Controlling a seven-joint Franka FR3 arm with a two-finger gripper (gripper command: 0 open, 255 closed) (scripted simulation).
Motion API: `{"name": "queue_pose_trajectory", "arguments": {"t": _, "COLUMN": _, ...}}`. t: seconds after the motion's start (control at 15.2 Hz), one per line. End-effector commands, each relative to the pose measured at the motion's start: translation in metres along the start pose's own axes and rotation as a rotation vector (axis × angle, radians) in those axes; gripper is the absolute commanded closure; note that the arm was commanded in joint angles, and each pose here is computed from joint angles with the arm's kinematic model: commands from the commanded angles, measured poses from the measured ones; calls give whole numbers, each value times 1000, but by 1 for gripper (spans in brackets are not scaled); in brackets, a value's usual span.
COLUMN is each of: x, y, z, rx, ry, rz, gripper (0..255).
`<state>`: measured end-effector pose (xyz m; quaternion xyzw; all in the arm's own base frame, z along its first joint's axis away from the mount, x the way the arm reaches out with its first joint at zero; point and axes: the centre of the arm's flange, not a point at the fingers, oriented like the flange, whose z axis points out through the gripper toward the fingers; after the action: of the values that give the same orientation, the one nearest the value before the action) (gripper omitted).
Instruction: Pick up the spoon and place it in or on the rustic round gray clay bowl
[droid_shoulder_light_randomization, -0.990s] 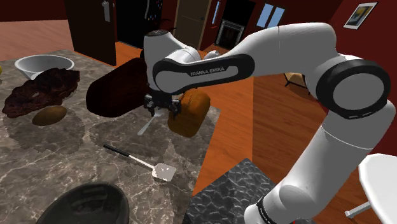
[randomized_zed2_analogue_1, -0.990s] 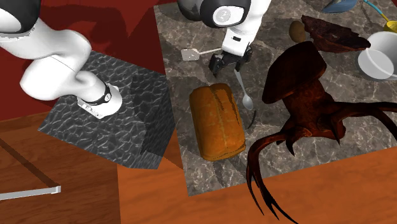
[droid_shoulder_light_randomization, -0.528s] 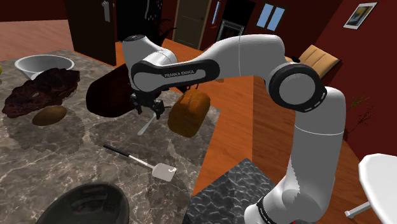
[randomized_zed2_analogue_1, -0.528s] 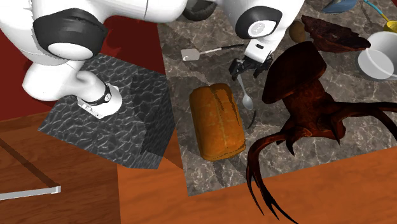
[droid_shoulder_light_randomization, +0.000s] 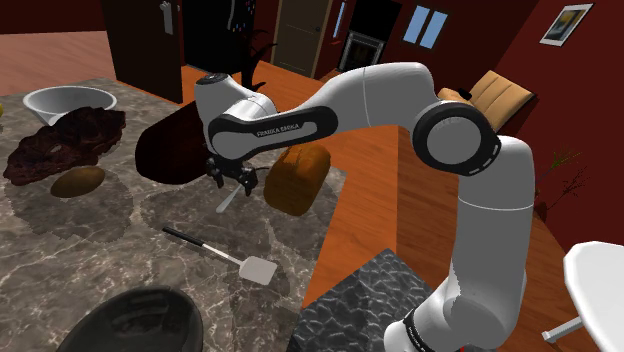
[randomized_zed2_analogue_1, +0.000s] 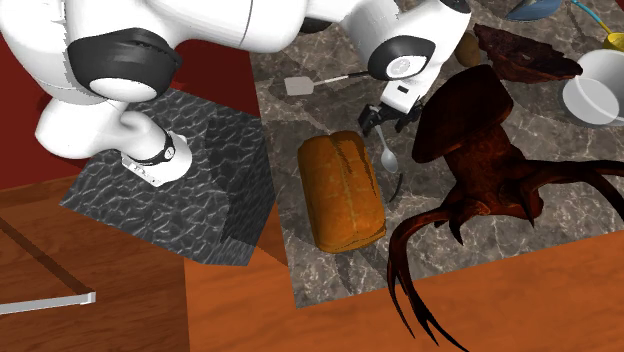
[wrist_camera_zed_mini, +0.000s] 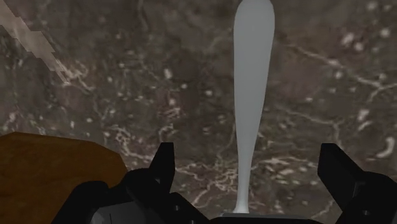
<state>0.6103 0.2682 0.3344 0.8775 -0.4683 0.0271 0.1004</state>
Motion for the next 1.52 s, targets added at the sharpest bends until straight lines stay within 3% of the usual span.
{"name": "queue_pose_trajectory", "arguments": {"t": 0.0, "x": 0, "y": 0, "z": 2, "rx": 0, "ry": 0, "rz": 0, "gripper": 0}}
{"name": "queue_pose_trajectory", "arguments": {"t": 0.4, "x": 0, "y": 0, "z": 2, "rx": 0, "ry": 0, "rz": 0, "gripper": 0}}
{"name": "queue_pose_trajectory", "arguments": {"t": 0.46, "x": 0, "y": 0, "z": 2, "rx": 0, "ry": 0, "rz": 0, "gripper": 255}}
{"name": "queue_pose_trajectory", "arguments": {"t": 1.06, "x": 0, "y": 0, "z": 2, "rx": 0, "ry": 0, "rz": 0, "gripper": 255}}
{"name": "queue_pose_trajectory", "arguments": {"t": 1.45, "x": 5, "y": 5, "z": -29, "rx": 0, "ry": 0, "rz": 0, "gripper": 255}}
